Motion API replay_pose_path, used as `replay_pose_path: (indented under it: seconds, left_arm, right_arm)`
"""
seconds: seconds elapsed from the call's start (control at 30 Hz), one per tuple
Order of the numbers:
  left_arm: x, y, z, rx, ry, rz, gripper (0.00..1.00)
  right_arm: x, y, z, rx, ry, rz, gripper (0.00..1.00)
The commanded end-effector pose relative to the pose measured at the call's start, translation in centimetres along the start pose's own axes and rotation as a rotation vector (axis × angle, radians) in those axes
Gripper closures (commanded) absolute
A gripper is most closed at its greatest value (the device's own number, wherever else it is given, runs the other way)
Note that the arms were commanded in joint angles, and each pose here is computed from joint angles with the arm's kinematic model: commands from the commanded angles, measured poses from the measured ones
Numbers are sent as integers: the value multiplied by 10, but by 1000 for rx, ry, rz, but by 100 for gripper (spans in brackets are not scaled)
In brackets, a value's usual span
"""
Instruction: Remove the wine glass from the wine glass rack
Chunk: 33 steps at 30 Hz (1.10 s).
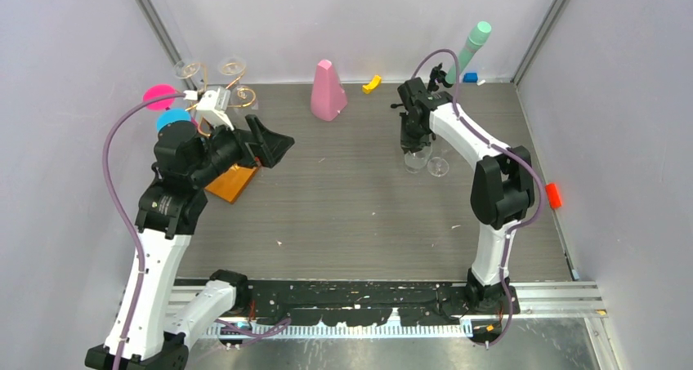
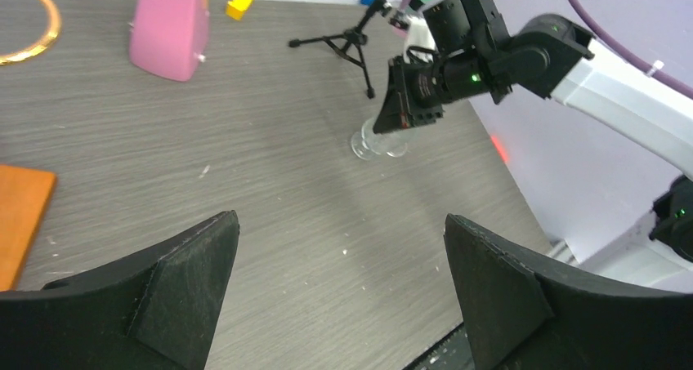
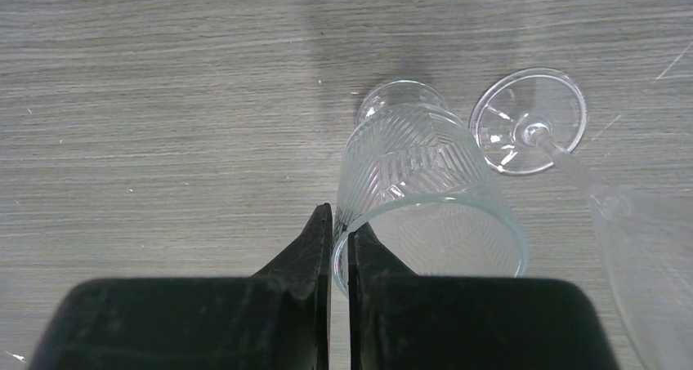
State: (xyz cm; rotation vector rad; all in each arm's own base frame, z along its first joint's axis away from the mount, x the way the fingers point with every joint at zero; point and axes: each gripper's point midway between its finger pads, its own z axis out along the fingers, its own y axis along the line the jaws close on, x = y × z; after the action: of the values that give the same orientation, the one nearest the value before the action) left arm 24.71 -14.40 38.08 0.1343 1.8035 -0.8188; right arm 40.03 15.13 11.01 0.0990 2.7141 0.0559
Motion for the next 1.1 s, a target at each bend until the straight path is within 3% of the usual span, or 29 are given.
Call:
replay_pose_path:
  seconds: [0.0, 0.23, 0.47, 0.6, 0.83, 1.07]
  left_arm:
    - [-31, 6, -22, -112, -107, 89, 0]
    - [-68, 36, -62, -380, -234, 188, 0]
    - [-112, 73, -133, -769, -425, 254, 0]
    - [-113, 95, -142, -929, -381, 264, 0]
    - [-121, 117, -124, -1046, -318, 263, 0]
    - [-124, 142, -97, -1030, -204, 150, 0]
  right_arm:
    - [-16, 6, -10, -37, -27, -27, 90]
    - [-23, 4, -11, -29, -26, -23, 83]
    - [-50, 11, -34, -61, -106, -15, 65]
    - [-64, 17, -50, -89, -154, -4, 60]
    - [-78, 20, -79, -127, -226, 29, 56]
    - [-73, 17, -99, -163, -269, 52, 49]
